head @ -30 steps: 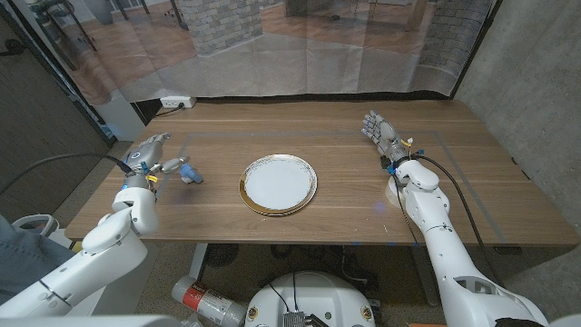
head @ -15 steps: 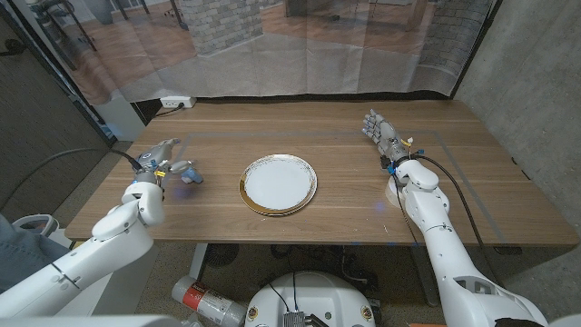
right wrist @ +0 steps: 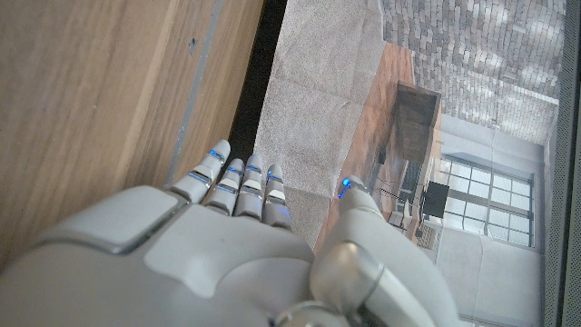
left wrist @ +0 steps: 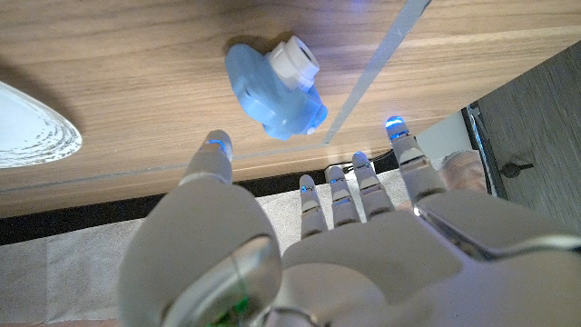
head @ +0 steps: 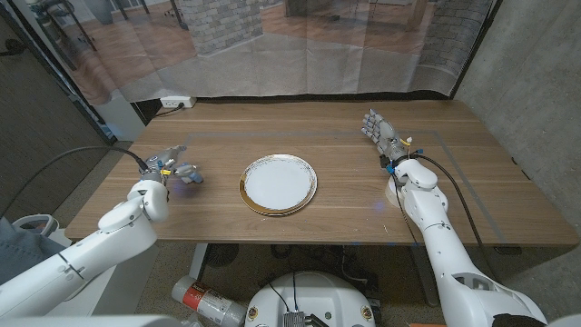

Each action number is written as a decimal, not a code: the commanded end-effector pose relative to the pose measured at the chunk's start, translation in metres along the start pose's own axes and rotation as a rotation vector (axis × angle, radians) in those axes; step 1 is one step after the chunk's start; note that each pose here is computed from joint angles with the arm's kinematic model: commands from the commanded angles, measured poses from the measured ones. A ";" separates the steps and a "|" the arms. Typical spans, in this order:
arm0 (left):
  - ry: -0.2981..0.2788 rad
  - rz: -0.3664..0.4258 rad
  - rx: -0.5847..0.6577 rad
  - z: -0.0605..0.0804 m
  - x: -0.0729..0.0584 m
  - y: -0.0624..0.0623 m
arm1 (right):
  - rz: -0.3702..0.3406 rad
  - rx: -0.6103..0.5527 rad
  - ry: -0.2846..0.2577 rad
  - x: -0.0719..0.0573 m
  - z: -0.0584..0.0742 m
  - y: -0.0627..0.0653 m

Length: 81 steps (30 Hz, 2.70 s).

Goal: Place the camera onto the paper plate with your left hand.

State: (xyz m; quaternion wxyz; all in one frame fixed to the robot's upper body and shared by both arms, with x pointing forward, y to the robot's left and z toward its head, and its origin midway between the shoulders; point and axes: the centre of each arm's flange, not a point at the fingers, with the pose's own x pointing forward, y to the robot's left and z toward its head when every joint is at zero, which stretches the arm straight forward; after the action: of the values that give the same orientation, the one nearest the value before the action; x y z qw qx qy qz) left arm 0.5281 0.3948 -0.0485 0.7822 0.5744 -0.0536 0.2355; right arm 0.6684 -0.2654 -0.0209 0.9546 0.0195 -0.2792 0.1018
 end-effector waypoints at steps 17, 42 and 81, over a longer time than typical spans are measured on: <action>0.041 -0.038 0.059 0.007 0.004 -0.005 | 0.004 0.007 0.010 0.004 -0.004 -0.001; 0.056 -0.052 0.091 0.012 0.016 -0.017 | 0.006 0.003 0.019 0.004 -0.006 -0.002; 0.023 -0.034 -0.018 0.015 0.017 -0.023 | 0.007 0.010 0.017 0.004 -0.009 -0.005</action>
State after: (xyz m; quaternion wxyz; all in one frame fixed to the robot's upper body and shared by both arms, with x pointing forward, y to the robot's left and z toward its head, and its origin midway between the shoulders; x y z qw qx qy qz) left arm 0.5562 0.3811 -0.0585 0.7892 0.5702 -0.0339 0.2256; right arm 0.6758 -0.2685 -0.0285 0.9570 0.0222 -0.2691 0.1059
